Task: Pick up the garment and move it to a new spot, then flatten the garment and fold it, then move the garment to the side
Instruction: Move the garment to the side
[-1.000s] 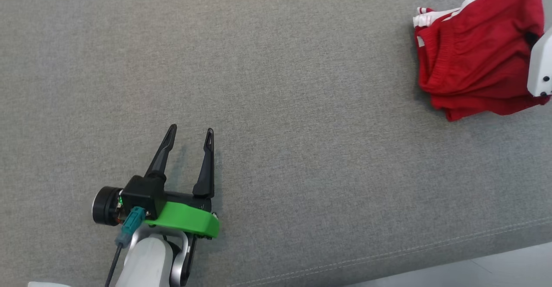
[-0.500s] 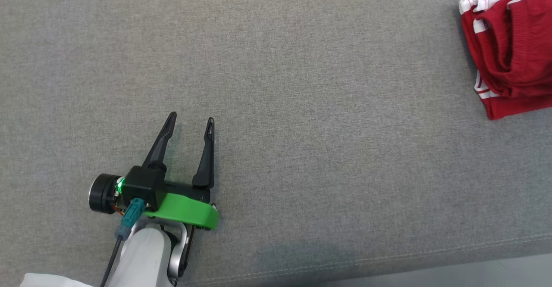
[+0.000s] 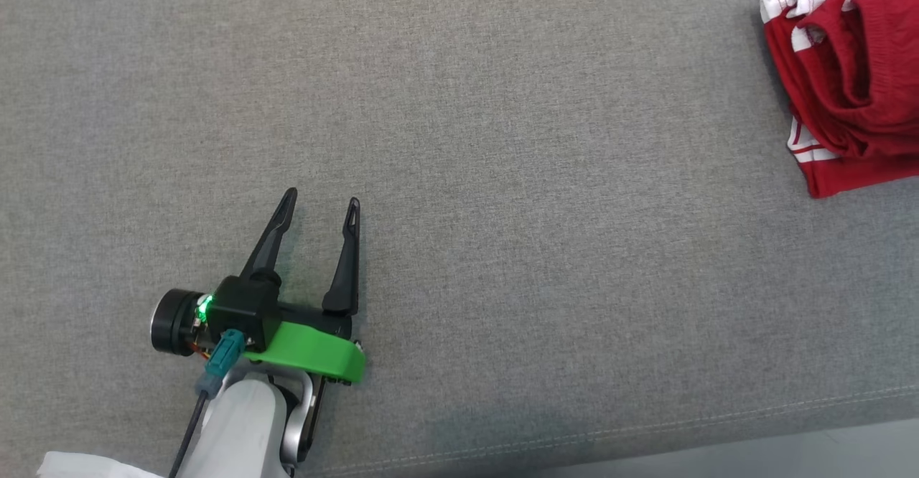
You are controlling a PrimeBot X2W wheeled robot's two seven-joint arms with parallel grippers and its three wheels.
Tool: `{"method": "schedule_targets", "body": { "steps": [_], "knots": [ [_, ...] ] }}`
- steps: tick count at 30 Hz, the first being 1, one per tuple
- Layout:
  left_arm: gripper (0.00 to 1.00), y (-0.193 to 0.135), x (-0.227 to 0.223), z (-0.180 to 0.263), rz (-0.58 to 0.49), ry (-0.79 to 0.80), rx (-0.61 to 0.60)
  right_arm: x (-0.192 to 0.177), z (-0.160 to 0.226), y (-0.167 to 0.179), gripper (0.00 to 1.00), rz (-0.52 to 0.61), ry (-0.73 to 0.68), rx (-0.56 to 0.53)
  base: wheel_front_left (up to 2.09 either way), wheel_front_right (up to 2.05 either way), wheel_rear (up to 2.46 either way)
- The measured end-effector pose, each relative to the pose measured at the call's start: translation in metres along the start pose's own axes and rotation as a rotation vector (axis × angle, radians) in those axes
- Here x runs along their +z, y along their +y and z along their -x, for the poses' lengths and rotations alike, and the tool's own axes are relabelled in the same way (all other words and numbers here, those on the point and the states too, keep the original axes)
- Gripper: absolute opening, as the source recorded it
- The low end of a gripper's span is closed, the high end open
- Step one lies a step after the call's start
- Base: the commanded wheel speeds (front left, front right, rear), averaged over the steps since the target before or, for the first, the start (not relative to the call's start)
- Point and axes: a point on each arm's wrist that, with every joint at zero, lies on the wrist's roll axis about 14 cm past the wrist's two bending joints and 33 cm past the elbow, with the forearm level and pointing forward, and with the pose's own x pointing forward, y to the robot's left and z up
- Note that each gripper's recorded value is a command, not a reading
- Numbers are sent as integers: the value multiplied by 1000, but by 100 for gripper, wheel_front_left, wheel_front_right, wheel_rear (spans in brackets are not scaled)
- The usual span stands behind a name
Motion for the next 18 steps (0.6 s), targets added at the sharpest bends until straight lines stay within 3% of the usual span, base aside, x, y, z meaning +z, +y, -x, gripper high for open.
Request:
{"method": "schedule_targets", "body": {
  "steps": [9,18],
  "knots": [
    [100,-7,14,0,-2,-31,-14,34,16,-5,100,-22,-166,-9,0,0,0],
    [100,-6,46,6,13,-109,11,103,57,12,100,-54,-446,37,0,0,0]
  ]
}}
